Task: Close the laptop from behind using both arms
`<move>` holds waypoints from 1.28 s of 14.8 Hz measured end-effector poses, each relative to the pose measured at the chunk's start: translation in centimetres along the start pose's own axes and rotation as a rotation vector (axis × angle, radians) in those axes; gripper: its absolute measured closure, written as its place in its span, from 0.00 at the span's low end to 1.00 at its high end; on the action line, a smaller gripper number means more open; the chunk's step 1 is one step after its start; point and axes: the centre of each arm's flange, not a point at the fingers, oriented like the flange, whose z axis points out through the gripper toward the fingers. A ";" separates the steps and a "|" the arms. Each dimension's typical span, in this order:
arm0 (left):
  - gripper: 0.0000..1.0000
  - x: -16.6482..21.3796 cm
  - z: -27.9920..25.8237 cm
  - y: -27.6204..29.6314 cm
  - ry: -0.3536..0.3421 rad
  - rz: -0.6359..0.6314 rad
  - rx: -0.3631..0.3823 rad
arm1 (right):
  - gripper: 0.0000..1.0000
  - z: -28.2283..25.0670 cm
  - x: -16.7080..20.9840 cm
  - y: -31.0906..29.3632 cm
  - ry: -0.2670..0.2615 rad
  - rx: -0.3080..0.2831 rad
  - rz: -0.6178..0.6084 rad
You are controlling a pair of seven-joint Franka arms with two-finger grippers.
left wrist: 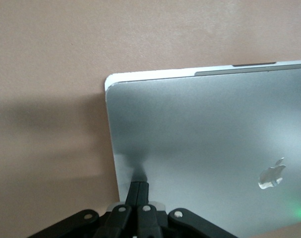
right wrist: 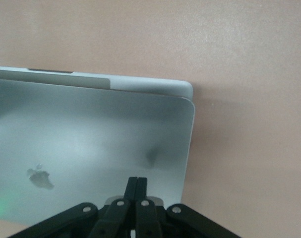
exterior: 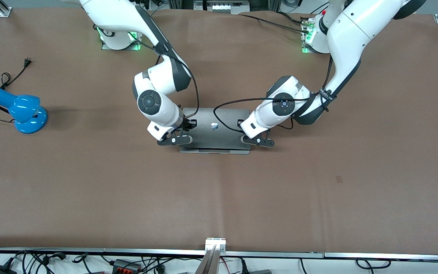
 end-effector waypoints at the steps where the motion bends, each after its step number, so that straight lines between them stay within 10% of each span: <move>1: 0.99 0.0 0.3 0.0 0.001 0.001 0.003 | 0.99 0.7 0.3 0.0 -0.004 -0.006 0.000; 19: 0.99 1.2 -0.3 0.5 0.064 -0.011 0.033 | 0.99 3.7 1.9 0.2 0.004 -0.028 0.013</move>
